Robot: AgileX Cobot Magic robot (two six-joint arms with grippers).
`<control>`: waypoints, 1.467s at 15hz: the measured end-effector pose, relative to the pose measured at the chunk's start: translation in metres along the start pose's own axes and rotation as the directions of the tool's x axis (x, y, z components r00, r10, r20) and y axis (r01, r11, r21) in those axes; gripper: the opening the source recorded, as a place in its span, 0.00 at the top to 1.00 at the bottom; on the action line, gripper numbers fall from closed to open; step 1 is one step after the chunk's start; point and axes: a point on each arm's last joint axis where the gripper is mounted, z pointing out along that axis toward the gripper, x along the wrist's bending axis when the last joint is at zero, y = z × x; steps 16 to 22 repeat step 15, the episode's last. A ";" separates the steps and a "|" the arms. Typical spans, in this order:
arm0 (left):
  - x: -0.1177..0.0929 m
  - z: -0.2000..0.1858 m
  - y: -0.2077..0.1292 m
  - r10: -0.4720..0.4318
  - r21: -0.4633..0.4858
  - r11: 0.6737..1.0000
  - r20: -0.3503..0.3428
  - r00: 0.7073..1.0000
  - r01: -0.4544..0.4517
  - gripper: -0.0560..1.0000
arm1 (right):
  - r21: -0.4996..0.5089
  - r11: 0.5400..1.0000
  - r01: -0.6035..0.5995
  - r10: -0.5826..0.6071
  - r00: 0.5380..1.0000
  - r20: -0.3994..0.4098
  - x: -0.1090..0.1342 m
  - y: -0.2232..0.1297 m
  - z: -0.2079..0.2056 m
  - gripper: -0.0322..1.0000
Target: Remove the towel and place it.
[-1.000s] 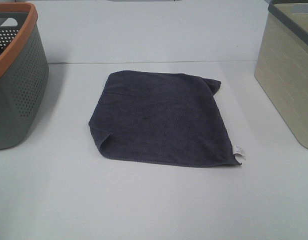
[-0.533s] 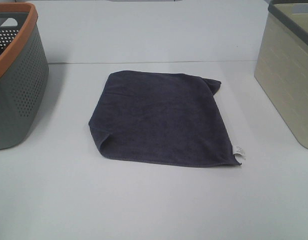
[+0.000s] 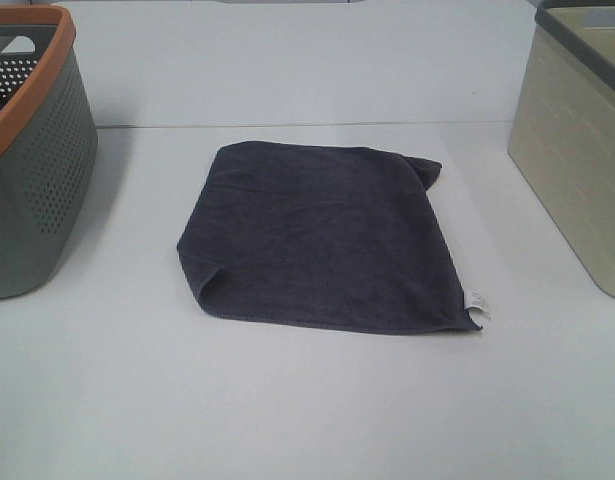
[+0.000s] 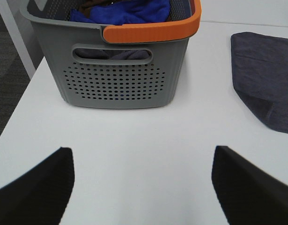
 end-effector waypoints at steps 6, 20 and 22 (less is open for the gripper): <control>0.000 0.000 0.000 0.000 -0.001 1.000 0.001 1.000 0.000 0.23 | -0.001 1.000 -0.003 0.003 1.000 -0.006 0.001 0.000 0.000 0.25; 0.000 0.000 0.000 0.002 -0.002 1.000 0.001 1.000 -0.002 0.23 | -0.001 1.000 -0.003 0.003 1.000 -0.006 0.001 0.000 0.000 0.25; 0.000 0.000 0.000 0.002 -0.002 1.000 0.001 1.000 -0.002 0.23 | -0.001 1.000 -0.003 0.003 1.000 -0.006 0.001 0.000 0.000 0.25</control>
